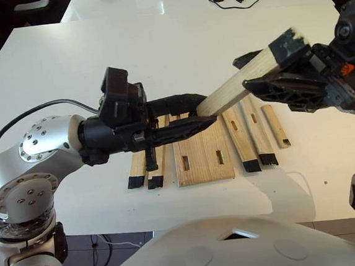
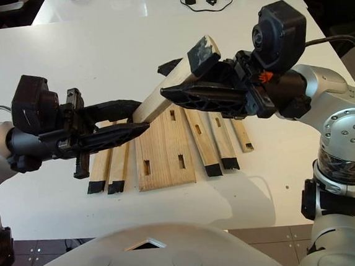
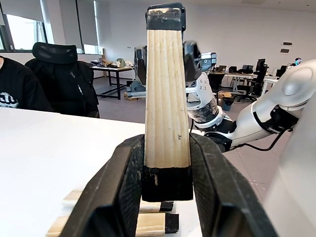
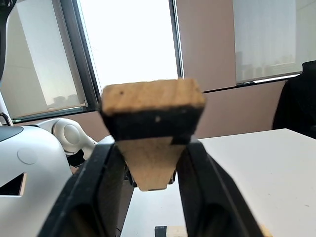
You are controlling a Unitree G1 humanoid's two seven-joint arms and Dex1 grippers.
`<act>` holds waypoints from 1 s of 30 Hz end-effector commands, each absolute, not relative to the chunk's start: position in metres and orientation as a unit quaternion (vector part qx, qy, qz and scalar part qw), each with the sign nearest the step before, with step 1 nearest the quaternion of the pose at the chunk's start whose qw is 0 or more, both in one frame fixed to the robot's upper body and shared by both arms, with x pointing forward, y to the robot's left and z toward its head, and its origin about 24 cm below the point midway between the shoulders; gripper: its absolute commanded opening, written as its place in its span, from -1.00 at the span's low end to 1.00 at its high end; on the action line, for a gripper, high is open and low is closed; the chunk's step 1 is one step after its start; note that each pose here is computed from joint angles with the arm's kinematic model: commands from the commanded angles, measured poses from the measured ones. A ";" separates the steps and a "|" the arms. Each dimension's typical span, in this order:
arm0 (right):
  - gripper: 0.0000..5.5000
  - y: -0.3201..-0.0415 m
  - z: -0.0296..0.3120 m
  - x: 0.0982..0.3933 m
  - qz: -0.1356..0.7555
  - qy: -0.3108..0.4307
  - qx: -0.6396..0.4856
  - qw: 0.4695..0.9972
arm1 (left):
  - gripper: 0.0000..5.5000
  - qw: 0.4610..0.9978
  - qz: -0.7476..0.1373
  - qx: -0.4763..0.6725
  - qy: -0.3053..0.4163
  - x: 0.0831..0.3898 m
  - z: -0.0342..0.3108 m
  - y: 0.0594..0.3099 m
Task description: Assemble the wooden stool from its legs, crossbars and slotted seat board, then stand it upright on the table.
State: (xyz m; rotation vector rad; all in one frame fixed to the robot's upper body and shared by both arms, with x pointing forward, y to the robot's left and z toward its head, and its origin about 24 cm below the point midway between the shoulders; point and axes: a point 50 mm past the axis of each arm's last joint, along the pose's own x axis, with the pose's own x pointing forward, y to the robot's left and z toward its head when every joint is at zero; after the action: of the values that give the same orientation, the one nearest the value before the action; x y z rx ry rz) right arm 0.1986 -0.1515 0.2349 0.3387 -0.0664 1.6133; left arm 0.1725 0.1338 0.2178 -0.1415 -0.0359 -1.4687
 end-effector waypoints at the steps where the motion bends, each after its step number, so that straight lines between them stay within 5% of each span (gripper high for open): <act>1: -0.54 -0.154 0.233 0.193 0.728 -0.020 0.125 0.674 | -0.53 0.746 -0.662 -0.065 -0.004 0.175 0.216 0.139; 7: -0.54 -0.157 0.226 0.193 0.721 -0.011 0.101 0.685 | -0.53 0.753 -0.655 -0.064 0.005 0.177 0.214 0.140; 13: -0.54 -0.162 0.223 0.206 0.684 -0.018 0.067 0.726 | -0.03 0.775 -0.631 -0.042 0.021 0.182 0.205 0.142; 18: -0.54 -0.209 0.217 0.240 0.586 0.015 -0.089 0.805 | -0.01 0.808 -0.588 -0.018 0.040 0.189 0.186 0.149; 24: -0.54 -0.276 0.192 0.260 0.513 0.114 -0.228 0.820 | -0.01 0.827 -0.560 0.008 0.057 0.178 0.162 0.151; 30: -0.54 -0.272 0.171 0.262 0.535 0.118 -0.213 0.809 | -0.01 0.833 -0.550 0.019 0.059 0.178 0.150 0.150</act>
State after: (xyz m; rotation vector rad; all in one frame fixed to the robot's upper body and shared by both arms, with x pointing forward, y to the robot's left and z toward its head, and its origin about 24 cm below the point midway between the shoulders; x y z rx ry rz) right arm 0.2608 -0.2799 0.1751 -0.4579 0.2725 1.1098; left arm 0.1772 0.1512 0.1522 0.0263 0.1252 -1.1643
